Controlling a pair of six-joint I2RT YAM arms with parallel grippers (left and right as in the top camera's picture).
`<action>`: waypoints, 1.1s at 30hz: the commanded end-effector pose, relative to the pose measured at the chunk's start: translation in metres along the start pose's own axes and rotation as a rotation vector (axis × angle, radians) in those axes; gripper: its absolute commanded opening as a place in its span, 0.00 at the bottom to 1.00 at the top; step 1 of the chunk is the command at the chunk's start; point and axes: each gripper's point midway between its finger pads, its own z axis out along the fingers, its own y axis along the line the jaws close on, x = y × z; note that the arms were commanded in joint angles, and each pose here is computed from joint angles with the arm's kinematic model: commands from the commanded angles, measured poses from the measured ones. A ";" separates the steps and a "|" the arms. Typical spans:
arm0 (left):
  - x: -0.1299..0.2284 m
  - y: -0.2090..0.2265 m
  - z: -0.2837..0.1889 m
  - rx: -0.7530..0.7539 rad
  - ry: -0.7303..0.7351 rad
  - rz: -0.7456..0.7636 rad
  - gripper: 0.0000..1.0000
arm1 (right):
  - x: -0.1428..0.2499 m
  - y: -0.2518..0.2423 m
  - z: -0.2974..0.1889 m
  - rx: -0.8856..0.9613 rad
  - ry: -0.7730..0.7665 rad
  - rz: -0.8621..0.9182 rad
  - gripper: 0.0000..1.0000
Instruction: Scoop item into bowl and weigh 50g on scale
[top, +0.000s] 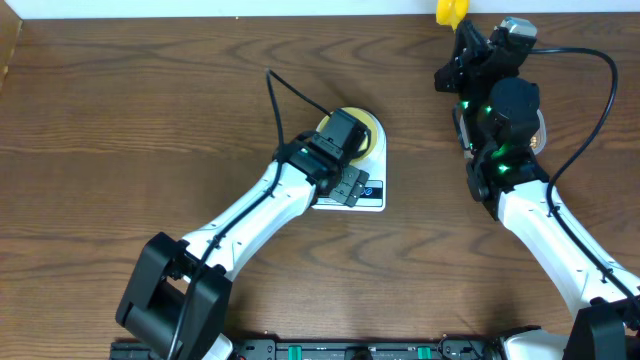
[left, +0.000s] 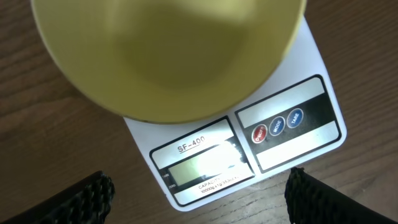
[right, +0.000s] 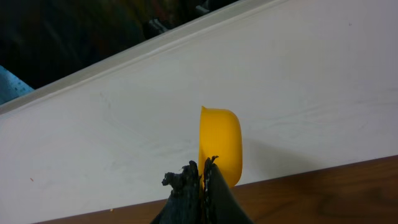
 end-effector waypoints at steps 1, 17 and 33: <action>0.005 0.002 0.007 -0.064 0.017 0.019 0.90 | -0.007 0.002 0.002 -0.005 -0.015 0.008 0.01; 0.007 0.006 0.010 -0.119 0.022 0.035 0.90 | -0.007 0.002 0.002 -0.005 -0.014 0.008 0.01; 0.011 -0.003 0.021 -0.181 0.040 0.138 0.90 | -0.007 0.002 0.002 -0.005 -0.014 0.008 0.01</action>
